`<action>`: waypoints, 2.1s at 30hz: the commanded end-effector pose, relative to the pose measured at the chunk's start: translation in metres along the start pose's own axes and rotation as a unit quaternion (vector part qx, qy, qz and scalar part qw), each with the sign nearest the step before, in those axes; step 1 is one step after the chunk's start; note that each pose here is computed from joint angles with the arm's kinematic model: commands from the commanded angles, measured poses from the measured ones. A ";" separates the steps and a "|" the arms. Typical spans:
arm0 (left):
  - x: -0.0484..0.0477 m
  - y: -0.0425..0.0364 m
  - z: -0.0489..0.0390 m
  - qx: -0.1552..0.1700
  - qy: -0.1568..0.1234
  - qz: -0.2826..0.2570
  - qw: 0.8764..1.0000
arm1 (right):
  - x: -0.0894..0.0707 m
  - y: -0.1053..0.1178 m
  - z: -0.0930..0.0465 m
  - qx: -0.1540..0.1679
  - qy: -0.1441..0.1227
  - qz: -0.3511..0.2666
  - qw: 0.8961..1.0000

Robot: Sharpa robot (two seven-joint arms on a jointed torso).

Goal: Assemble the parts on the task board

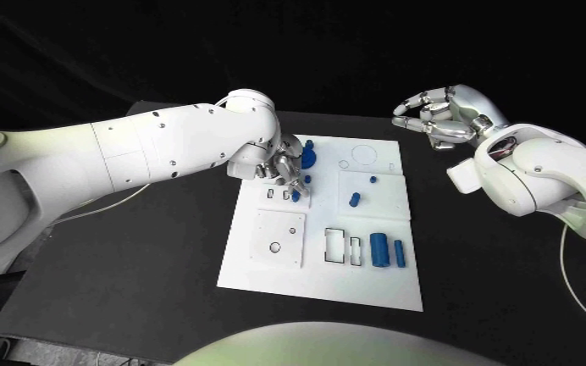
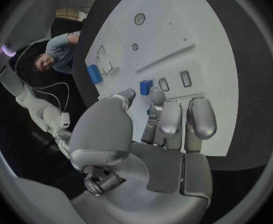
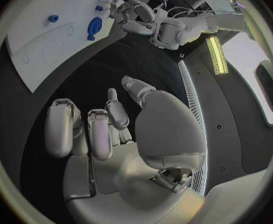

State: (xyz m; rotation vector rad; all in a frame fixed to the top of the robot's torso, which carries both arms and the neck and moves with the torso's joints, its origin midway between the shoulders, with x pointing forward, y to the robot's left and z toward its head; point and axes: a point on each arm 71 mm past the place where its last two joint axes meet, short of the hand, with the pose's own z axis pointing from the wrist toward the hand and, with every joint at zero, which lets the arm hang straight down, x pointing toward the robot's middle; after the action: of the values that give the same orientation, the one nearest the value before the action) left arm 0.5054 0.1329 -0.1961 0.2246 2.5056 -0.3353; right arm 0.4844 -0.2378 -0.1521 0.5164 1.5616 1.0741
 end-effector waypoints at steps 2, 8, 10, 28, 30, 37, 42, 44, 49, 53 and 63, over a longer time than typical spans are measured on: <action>0.0019 -0.0016 -0.0002 0.006 0.012 0.004 1.000 | 0.002 0.000 0.000 0.000 0.011 -0.001 1.000; 0.0020 -0.0020 -0.0001 0.007 0.012 0.003 1.000 | 0.003 0.000 0.000 0.000 0.012 -0.002 1.000; 0.0021 -0.0018 0.0000 0.007 0.013 0.002 1.000 | 0.003 0.000 0.001 0.000 0.013 -0.002 1.000; 0.0023 -0.0016 0.0022 0.008 0.024 -0.001 1.000 | 0.004 0.000 0.001 -0.001 0.015 -0.002 1.000; 0.0024 -0.0015 0.0023 0.008 0.025 -0.001 1.000 | 0.004 0.000 0.001 -0.002 0.015 -0.002 1.000; 0.0022 -0.0002 0.0025 0.013 0.024 -0.015 1.000 | 0.005 0.000 0.001 -0.002 0.016 -0.002 1.000; 0.0023 0.0009 0.0023 0.017 0.026 -0.028 0.999 | 0.005 0.000 0.001 -0.002 0.015 -0.002 1.000; 0.0024 0.0013 0.0022 0.018 0.027 -0.032 0.999 | 0.004 0.000 0.001 -0.002 0.015 -0.003 1.000; 0.0018 0.0033 0.0017 0.021 0.023 -0.045 0.999 | 0.004 -0.001 0.001 -0.002 0.014 -0.003 1.000; 0.0011 0.0062 0.0004 0.024 0.014 -0.065 0.998 | 0.003 -0.001 0.001 -0.002 0.013 -0.003 1.000; 0.0017 0.0164 -0.0120 0.027 -0.026 -0.123 0.992 | 0.000 -0.004 -0.001 0.001 0.010 -0.004 1.000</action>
State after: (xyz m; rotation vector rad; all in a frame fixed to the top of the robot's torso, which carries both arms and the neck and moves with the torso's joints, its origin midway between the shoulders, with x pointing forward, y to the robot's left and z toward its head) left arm 0.5010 0.1540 -0.1930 0.0211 2.5140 -0.4572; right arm 0.4854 -0.2409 -0.1545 0.5183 1.5715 1.0659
